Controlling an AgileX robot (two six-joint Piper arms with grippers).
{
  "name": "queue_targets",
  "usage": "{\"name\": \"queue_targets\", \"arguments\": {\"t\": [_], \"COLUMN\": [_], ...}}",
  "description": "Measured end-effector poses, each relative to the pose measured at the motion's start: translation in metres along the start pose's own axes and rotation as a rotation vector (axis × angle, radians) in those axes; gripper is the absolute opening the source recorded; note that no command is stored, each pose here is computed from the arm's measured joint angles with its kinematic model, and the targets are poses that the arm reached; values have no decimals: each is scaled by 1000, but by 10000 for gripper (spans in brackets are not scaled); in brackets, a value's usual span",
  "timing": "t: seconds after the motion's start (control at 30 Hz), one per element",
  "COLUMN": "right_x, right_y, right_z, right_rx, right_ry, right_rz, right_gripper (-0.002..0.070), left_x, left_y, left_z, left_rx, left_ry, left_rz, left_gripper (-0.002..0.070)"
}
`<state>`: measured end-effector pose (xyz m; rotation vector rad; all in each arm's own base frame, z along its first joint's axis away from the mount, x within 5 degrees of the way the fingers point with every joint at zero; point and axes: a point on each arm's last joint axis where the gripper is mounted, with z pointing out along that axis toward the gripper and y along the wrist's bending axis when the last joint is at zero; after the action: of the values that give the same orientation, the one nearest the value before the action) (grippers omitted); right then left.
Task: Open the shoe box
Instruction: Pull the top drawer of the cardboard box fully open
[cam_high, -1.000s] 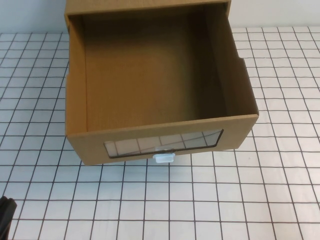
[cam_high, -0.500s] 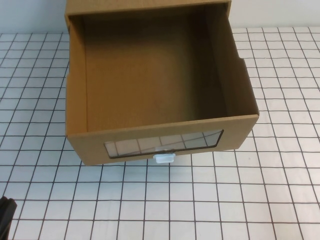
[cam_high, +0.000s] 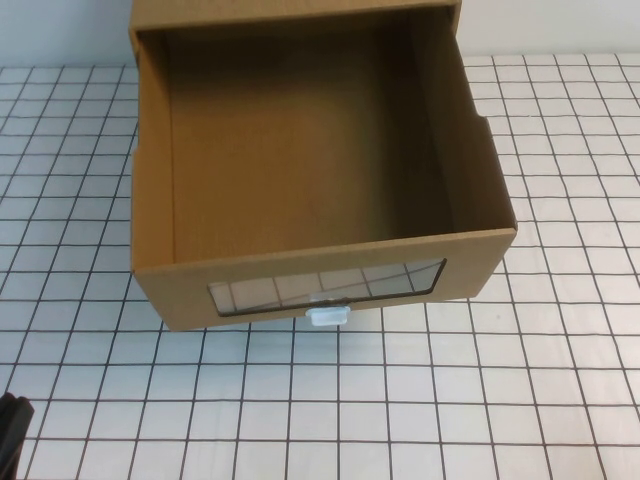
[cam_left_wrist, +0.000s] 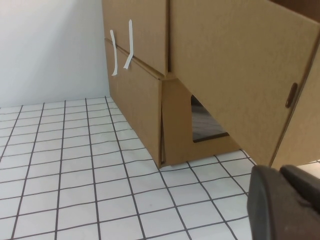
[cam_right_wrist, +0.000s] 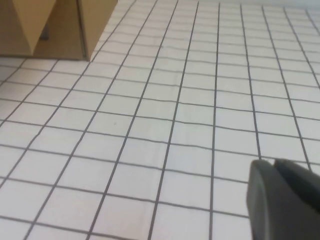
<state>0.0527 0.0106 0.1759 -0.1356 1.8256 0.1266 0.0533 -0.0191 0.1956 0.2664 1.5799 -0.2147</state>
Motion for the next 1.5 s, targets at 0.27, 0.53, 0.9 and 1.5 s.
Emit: {"name": "queue_targets", "arguments": {"t": [0.27, 0.53, 0.9, 1.5], "right_x": [2, 2, 2, 2], "right_y": [0, 0, 0, 0], "right_z": [0, 0, 0, 0], "right_rx": [-3, -3, -3, -3], "right_ry": [21, 21, 19, 17], "right_rz": [-4, -4, -4, -4], "right_gripper": [-13, -13, -14, -13], "left_x": [1, 1, 2, 26], "left_y": [0, -1, 2, 9], "left_z": [0, 0, 0, -4], "left_rx": [4, 6, -15, -142], "left_ry": [6, 9, 23, 301], "left_rz": [0, 0, 169, 72], "left_gripper": [-2, -2, -2, -2]}}
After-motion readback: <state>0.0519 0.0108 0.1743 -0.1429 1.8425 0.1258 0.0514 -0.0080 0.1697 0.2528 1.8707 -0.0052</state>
